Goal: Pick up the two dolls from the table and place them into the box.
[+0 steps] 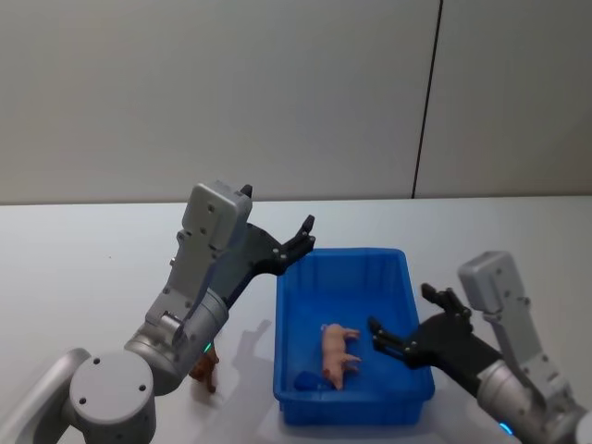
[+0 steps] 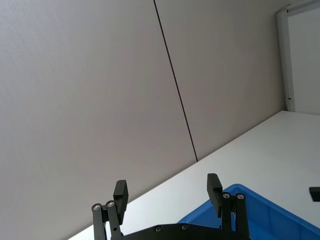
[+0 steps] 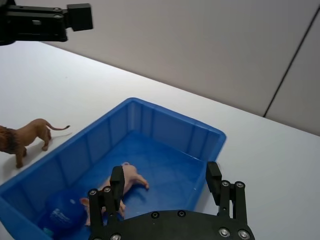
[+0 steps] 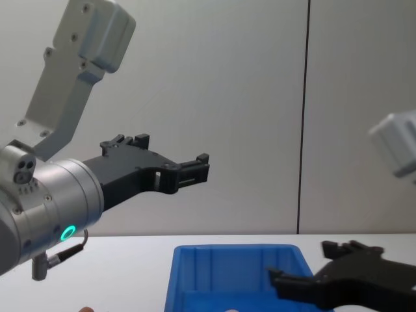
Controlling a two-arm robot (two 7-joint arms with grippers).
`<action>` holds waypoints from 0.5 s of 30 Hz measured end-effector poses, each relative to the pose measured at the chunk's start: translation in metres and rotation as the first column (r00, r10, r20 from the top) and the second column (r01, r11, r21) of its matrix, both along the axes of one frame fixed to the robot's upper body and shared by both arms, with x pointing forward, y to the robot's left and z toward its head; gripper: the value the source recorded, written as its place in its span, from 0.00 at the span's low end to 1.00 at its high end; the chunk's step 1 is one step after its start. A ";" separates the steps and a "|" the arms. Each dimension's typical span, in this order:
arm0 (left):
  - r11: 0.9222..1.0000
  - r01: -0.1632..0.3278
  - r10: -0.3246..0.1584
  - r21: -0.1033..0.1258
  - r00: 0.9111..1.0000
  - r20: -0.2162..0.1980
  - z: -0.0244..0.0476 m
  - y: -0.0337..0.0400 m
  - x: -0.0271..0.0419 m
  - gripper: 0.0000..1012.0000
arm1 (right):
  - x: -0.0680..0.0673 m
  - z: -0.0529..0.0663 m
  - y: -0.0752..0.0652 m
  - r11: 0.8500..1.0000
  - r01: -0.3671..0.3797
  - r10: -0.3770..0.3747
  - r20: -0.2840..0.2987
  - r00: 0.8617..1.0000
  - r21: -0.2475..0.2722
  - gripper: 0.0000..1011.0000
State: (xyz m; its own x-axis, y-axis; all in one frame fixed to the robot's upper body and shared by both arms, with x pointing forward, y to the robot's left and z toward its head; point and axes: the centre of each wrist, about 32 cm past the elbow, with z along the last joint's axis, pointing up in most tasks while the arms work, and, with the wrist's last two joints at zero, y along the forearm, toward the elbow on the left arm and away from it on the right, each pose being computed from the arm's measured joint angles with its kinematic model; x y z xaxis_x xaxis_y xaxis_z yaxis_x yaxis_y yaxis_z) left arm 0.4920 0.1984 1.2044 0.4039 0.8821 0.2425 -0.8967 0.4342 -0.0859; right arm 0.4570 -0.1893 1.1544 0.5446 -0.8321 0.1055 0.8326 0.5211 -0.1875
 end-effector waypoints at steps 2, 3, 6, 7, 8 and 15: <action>1.000 0.000 0.000 0.000 1.000 0.000 0.0000 0.0000 0.0000 0.99 | -0.003 -0.001 -0.004 1.000 0.011 -0.011 0.005 1.000 0.001 0.99; 1.000 0.000 0.000 0.000 1.000 0.000 0.0000 0.0000 0.0000 0.99 | -0.004 -0.001 -0.006 1.000 0.015 -0.015 0.007 1.000 0.001 0.99; 1.000 0.000 0.000 0.000 1.000 0.000 0.0000 0.0000 0.0000 0.99 | -0.012 -0.004 -0.016 0.999 0.041 -0.041 0.015 0.999 0.005 0.99; 1.000 0.000 0.000 0.000 1.000 0.000 0.0000 0.0000 0.0000 0.99 | -0.013 -0.005 -0.018 0.999 0.046 -0.046 0.016 0.999 0.006 0.99; 1.000 0.000 0.000 0.000 1.000 0.000 0.0000 0.0000 0.0000 0.99 | -0.015 -0.005 -0.020 0.999 0.050 -0.050 0.017 0.999 0.006 0.99; 1.000 0.000 0.000 0.000 1.000 0.000 0.0000 0.0000 0.0000 0.99 | -0.027 -0.009 -0.037 0.997 0.082 -0.082 0.021 0.996 0.005 0.99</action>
